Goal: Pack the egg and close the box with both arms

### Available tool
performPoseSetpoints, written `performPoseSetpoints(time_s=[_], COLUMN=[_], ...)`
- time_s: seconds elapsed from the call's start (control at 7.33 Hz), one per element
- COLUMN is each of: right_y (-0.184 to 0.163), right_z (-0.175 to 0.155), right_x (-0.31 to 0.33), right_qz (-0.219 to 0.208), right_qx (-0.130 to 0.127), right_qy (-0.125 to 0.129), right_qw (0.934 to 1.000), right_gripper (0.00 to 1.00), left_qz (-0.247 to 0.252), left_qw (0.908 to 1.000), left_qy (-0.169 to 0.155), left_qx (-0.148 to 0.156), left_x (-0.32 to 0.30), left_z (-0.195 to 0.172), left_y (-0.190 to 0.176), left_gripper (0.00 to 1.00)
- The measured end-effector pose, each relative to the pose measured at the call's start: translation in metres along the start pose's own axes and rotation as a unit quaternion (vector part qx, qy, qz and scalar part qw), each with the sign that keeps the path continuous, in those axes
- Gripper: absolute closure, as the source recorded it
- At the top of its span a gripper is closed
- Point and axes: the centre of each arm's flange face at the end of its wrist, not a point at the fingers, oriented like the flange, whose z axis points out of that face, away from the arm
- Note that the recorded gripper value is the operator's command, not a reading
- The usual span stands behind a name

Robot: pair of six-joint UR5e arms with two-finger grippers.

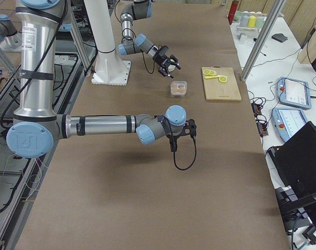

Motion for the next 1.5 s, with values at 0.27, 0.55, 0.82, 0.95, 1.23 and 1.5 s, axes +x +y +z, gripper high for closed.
performPoseSetpoints(time_s=[0.27, 0.55, 0.82, 0.95, 1.23, 1.5], right_y=[-0.010, -0.024, -0.041, -0.050, -0.064, -0.069], right_z=[-0.002, -0.005, -0.007, -0.004, 0.017, 0.047], right_x=[-0.006, -0.015, -0.030, -0.042, -0.086, -0.150], right_qz=[-0.006, -0.012, -0.004, -0.006, 0.014, 0.017], right_qx=[0.006, 0.016, 0.030, 0.035, 0.034, 0.023], right_qy=[0.003, 0.010, 0.018, 0.024, 0.024, 0.014], right_qw=[1.0000, 0.9997, 0.9994, 0.9991, 0.9991, 0.9995], right_gripper=[0.00, 0.00, 0.04, 0.54, 1.00, 1.00], left_qz=[-0.112, -0.121, -0.138, -0.175, -0.249, -0.274], left_qw=[0.9919, 0.9791, 0.9441, 0.9175, 0.8711, 0.8532], left_qy=[0.035, 0.003, -0.052, -0.061, -0.035, -0.010], left_qx=[-0.049, -0.164, -0.295, -0.352, -0.422, -0.444], left_x=[-0.074, -0.186, -0.295, -0.364, -0.514, -0.627], left_z=[0.016, 0.005, -0.006, -0.013, -0.053, -0.109], left_y=[-0.001, 0.010, 0.002, 0.003, 0.011, 0.041], left_gripper=[0.18, 0.19, 0.20, 0.21, 0.17, 0.03])
